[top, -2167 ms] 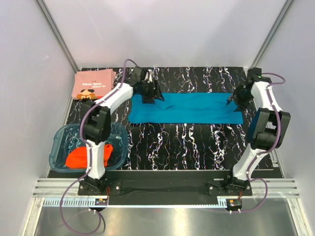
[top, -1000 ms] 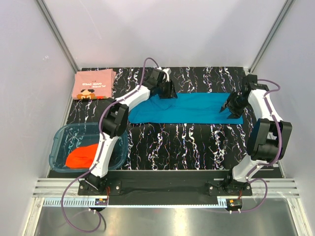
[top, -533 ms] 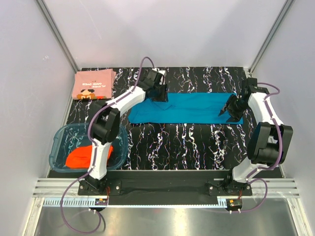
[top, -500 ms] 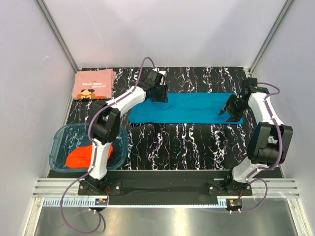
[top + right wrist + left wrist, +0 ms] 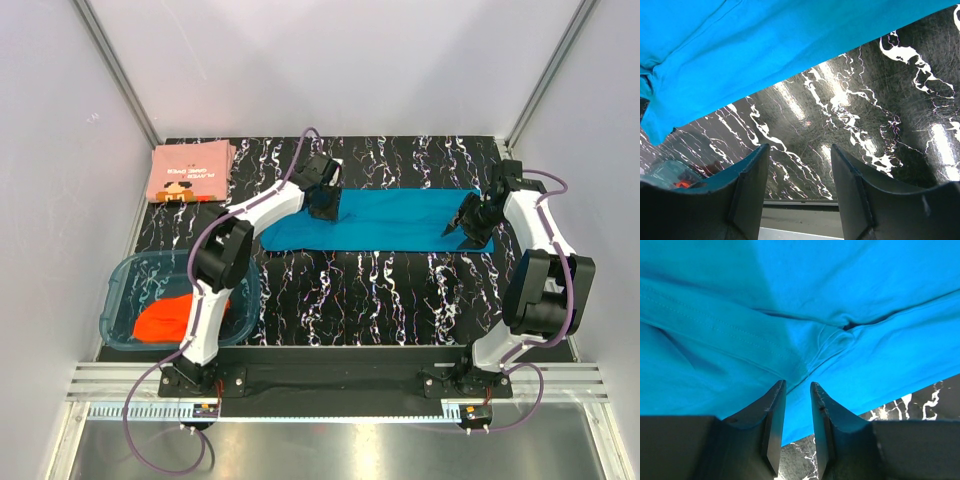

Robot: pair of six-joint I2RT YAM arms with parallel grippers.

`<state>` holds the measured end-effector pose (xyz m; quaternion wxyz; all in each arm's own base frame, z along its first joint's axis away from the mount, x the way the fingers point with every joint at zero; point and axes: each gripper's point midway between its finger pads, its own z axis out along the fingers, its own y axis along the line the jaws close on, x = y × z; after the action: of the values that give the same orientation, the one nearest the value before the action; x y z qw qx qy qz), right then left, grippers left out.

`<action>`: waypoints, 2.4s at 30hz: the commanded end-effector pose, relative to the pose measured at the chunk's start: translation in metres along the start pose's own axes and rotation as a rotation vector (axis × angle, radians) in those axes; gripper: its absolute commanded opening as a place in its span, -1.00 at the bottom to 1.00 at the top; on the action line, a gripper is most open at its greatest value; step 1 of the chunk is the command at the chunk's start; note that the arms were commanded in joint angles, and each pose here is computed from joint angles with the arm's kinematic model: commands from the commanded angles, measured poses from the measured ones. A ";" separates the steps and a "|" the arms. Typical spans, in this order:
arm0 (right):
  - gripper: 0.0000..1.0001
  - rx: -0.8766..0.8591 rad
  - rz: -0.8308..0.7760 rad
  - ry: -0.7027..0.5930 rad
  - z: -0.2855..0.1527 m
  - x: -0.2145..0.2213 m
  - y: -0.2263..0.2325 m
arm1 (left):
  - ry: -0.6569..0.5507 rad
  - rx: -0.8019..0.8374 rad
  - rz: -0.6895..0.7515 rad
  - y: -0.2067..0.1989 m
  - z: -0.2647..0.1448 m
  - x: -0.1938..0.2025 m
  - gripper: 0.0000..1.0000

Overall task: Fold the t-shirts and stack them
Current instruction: Fold the tshirt

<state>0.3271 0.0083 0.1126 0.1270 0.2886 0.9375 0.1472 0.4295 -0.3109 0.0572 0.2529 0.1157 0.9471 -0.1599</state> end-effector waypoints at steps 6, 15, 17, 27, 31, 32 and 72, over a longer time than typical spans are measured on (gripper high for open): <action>0.19 -0.050 -0.022 -0.028 -0.008 -0.005 0.011 | -0.010 -0.026 0.020 0.001 0.008 -0.004 -0.31; 0.19 -0.048 -0.021 -0.028 -0.007 -0.006 0.011 | -0.026 -0.025 0.027 -0.001 0.015 -0.008 -0.34; 0.20 -0.048 -0.021 -0.024 -0.007 -0.005 0.010 | -0.038 -0.023 0.028 -0.001 0.015 -0.013 -0.34; 0.20 -0.045 -0.023 -0.018 -0.006 -0.005 0.011 | -0.052 -0.022 0.025 -0.004 0.019 -0.019 -0.28; 0.20 -0.045 -0.023 -0.018 -0.007 -0.005 0.010 | -0.036 -0.021 0.024 -0.004 0.024 -0.017 -0.35; 0.20 -0.045 -0.025 -0.018 -0.007 -0.005 0.010 | -0.030 -0.023 0.024 -0.004 0.026 -0.015 -0.36; 0.25 -0.035 -0.012 0.041 0.003 0.014 0.006 | -0.365 -0.106 0.119 0.010 -0.050 -0.086 0.06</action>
<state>0.3216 0.0183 0.1023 0.0952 0.2898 0.9380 0.1645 0.4783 -0.3122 0.1038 0.4021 0.1605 0.8960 -0.0981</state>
